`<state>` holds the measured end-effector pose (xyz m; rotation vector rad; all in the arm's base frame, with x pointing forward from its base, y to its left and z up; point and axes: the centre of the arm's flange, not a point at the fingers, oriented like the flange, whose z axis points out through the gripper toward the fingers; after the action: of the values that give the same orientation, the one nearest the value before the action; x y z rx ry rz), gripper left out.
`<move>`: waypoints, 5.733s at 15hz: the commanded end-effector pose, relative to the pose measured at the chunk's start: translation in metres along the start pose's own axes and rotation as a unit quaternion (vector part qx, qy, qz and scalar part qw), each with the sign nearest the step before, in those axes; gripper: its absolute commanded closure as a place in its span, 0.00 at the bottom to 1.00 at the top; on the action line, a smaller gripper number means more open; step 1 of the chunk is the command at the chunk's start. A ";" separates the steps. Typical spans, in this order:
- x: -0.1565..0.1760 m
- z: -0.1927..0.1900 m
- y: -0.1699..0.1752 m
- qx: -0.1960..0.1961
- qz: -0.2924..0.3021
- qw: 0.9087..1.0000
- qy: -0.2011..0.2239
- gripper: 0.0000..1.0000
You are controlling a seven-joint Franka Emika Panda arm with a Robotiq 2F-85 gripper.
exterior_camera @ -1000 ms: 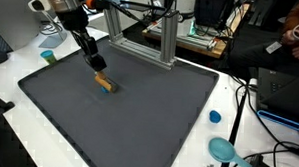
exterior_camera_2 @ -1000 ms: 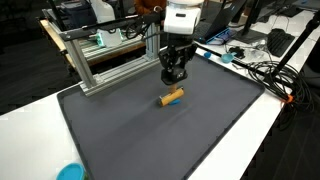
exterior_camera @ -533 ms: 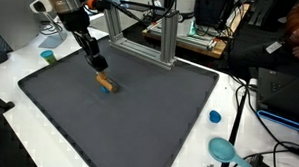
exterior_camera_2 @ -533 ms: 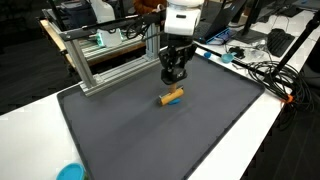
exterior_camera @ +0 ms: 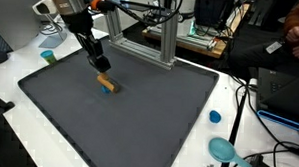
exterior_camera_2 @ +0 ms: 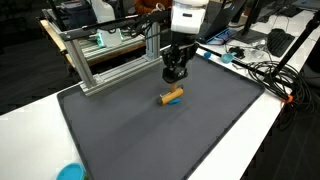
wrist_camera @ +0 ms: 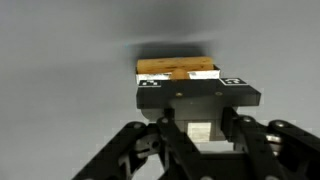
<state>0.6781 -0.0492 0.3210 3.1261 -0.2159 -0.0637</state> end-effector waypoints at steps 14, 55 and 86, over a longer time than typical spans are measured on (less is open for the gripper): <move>0.014 0.017 -0.013 0.017 -0.023 0.999 0.039 0.79; 0.036 0.016 0.007 -0.073 0.210 0.973 0.061 0.79; -0.019 -0.033 -0.012 -0.039 0.127 0.988 0.085 0.79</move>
<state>0.6825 -0.0255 0.3480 2.9940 -0.5806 0.1908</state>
